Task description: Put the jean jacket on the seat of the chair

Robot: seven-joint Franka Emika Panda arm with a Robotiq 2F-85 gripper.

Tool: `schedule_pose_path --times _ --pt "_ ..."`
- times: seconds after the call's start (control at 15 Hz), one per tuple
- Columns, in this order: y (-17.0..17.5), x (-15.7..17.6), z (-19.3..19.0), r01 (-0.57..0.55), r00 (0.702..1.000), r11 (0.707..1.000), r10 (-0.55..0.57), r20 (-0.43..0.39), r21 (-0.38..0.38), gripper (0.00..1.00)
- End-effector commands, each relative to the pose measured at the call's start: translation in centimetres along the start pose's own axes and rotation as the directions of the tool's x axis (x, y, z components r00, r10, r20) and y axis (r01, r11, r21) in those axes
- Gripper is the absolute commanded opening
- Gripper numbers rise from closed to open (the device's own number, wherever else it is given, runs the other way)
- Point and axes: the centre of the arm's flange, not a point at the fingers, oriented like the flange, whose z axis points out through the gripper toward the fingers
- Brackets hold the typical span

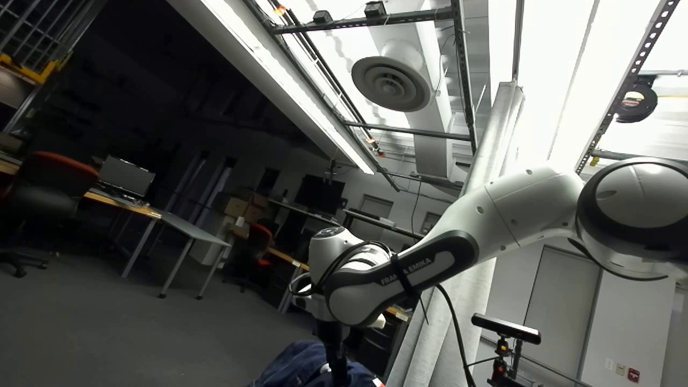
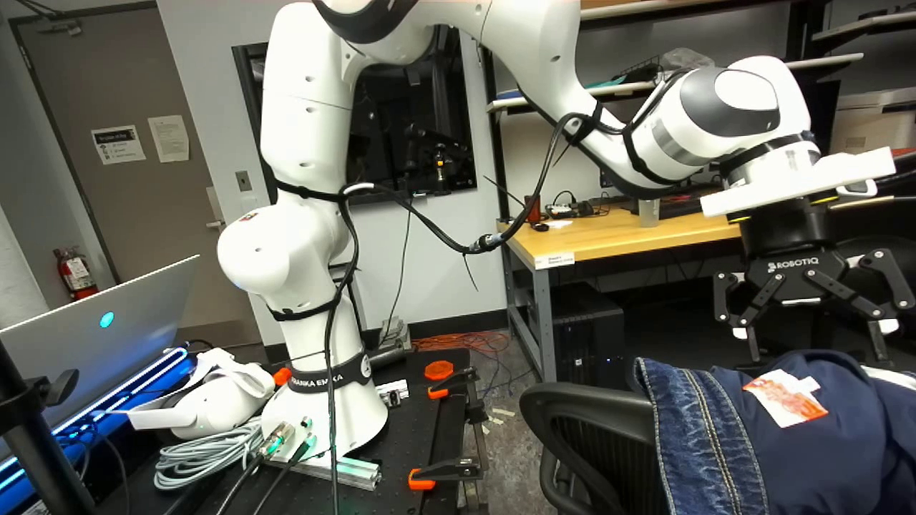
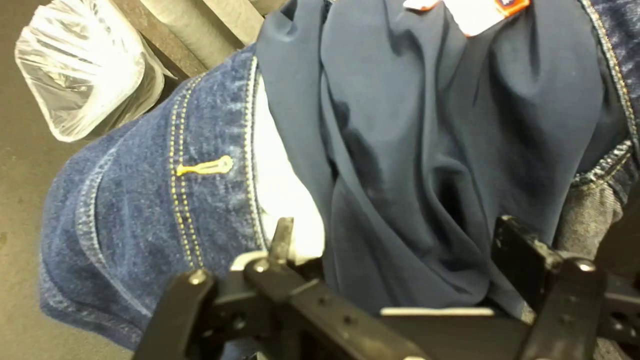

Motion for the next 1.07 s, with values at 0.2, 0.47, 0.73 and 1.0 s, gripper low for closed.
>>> schedule_pose_path --times 0.2,0.47,0.73,1.0 --pt "-0.9 0.5 1.9 0.013 1.000 1.000 -0.013 0.028 0.002 1.00" --pt "-0.8 0.4 2.1 -0.018 1.000 1.000 0.017 0.017 0.013 0.66" --pt "-0.3 0.0 1.5 -0.108 0.994 0.994 0.108 -0.014 0.025 0.35" --pt "0.4 -0.9 0.4 -0.207 0.976 0.978 0.209 -0.056 0.042 0.04"
